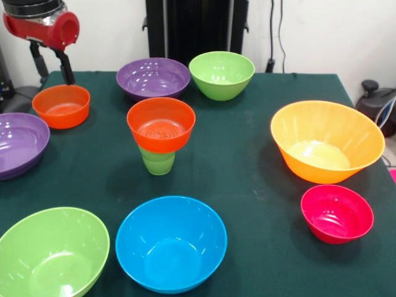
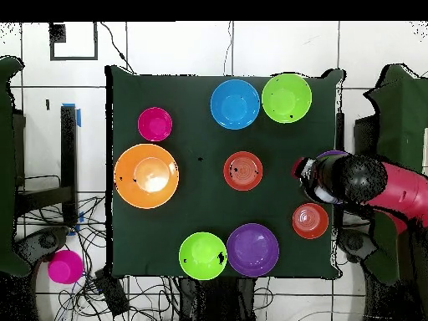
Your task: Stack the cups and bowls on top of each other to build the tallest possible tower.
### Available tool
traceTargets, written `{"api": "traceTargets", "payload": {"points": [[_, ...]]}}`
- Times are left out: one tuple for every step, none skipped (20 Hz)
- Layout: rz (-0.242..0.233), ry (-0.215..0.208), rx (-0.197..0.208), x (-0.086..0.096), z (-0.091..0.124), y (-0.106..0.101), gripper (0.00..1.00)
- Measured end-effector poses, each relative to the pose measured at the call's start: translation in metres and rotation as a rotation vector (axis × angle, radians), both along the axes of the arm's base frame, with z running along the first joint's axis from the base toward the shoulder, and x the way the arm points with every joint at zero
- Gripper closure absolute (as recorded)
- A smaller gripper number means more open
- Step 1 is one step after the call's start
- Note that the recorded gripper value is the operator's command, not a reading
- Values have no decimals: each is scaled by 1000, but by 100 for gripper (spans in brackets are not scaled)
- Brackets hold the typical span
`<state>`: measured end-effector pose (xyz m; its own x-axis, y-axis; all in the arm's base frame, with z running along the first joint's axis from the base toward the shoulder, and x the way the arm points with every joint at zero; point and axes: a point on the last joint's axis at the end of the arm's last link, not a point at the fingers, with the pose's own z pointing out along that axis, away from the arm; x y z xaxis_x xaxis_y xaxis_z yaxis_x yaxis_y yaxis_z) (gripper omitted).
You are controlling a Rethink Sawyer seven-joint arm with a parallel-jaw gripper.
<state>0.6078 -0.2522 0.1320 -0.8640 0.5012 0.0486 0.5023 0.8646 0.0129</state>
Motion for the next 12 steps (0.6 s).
{"api": "traceTargets", "payload": {"points": [[0,0,0,0,0,0,0],[0,-1,-1,0,1,0,0],[0,-2,-2,0,1,0,0],[0,-2,-2,0,1,0,0],[0,-2,-2,0,1,0,0],[0,-2,-2,0,1,0,0],[-1,-7,-4,1,0,-1,0],[0,-9,-6,0,0,-2,0],[-1,-10,-6,0,0,-3,0],[0,-14,-10,0,-1,-4,0],[-1,-19,-14,-1,-2,-7,0],[-1,-21,-16,-1,-3,-8,0]]}}
